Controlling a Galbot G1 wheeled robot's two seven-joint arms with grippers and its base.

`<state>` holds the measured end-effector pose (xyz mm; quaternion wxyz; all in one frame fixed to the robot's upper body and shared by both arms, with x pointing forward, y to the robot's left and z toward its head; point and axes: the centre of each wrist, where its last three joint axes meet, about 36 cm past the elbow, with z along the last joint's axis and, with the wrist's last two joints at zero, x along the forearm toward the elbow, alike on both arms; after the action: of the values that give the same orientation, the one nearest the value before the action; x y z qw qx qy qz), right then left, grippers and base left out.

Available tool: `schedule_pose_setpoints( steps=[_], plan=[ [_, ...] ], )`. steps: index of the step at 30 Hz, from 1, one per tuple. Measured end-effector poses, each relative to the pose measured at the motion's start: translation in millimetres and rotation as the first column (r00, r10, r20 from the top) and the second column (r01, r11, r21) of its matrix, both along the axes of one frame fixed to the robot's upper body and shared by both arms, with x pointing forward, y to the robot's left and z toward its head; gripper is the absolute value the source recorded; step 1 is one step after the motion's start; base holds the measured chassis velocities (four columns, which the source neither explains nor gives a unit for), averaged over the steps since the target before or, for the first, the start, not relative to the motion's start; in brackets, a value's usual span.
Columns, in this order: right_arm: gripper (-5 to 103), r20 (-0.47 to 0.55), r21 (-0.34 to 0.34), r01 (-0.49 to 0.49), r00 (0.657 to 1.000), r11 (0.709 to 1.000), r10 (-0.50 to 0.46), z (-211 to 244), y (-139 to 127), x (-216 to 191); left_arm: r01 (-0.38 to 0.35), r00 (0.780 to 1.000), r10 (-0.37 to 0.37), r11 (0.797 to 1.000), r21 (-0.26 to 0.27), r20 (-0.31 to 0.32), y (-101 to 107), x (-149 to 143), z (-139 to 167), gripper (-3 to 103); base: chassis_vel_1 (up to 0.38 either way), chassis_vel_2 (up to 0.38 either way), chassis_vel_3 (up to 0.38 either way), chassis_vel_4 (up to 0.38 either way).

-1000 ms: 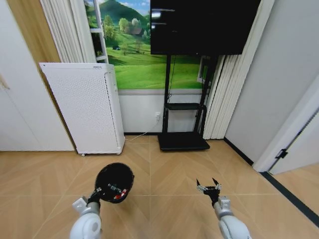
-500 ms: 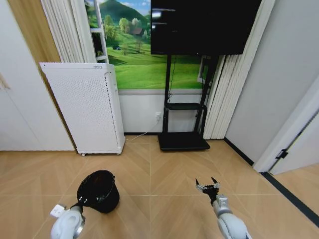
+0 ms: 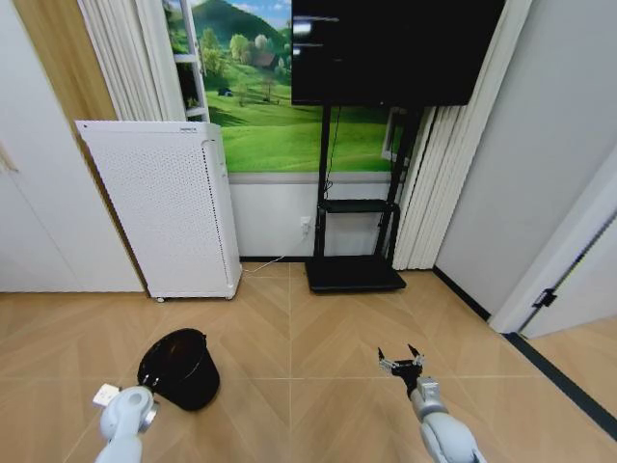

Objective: Pick up the trash bin and place the garbage on the floor into it.

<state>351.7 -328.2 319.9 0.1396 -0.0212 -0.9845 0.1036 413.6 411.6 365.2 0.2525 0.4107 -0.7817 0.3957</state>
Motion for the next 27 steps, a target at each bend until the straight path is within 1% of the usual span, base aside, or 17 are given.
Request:
schedule_pose_setpoints(
  steps=[4,9,12,14,15,18,19,21,22,27],
  plan=[
    [100,-0.001,-0.001,0.004,1.000,1.000,-0.004,-1,-2,-1,-0.002,1.000,0.002,1.000,0.001,0.001,6,7,0,4,0.000,0.000,0.000,0.000],
    [100,-0.002,-0.003,0.004,1.000,1.000,-0.004,-5,-4,-5,-0.015,1.000,0.015,0.999,-0.029,-0.001,14,25,-6,4,0.000,0.000,0.000,0.000],
    [100,-0.001,-0.004,0.004,1.000,1.000,-0.004,-6,-5,-7,-0.020,1.000,0.020,0.999,-0.032,-0.007,13,32,-7,4,0.000,0.000,0.000,0.000],
    [100,0.004,-0.003,0.003,1.000,1.000,-0.003,-7,-4,-7,-0.032,0.999,0.032,0.999,-0.030,-0.029,9,37,-5,4,0.000,0.000,0.000,0.000],
    [100,0.004,-0.003,0.003,1.000,1.000,-0.003,-7,-4,-7,-0.032,0.999,0.032,0.999,-0.030,-0.029,9,37,-5,4,0.000,0.000,0.000,0.000],
    [100,0.003,0.000,0.000,1.000,1.000,0.000,-10,0,-11,-0.072,0.993,0.069,0.997,-0.025,-0.092,0,48,-1,4,0.000,0.000,0.000,0.000],
    [100,0.003,0.000,0.000,1.000,1.000,0.000,-10,0,-11,-0.072,0.993,0.069,0.997,-0.025,-0.092,0,48,-1,4,0.000,0.000,0.000,0.000],
    [100,0.008,-0.003,-0.001,1.000,1.000,0.001,-12,2,-12,-0.095,0.989,0.093,0.995,-0.007,-0.116,-2,57,1,4,0.000,0.000,0.000,0.000],
    [100,0.008,-0.003,-0.001,1.000,1.000,0.001,-12,2,-12,-0.095,0.989,0.093,0.995,-0.007,-0.116,-2,57,1,4,0.000,0.000,0.000,0.000],
    [100,0.013,-0.004,-0.003,1.000,1.000,0.003,-16,3,-16,-0.112,0.986,0.112,0.994,0.013,-0.122,1,75,10,4,0.000,0.000,0.000,0.000]
  ],
)
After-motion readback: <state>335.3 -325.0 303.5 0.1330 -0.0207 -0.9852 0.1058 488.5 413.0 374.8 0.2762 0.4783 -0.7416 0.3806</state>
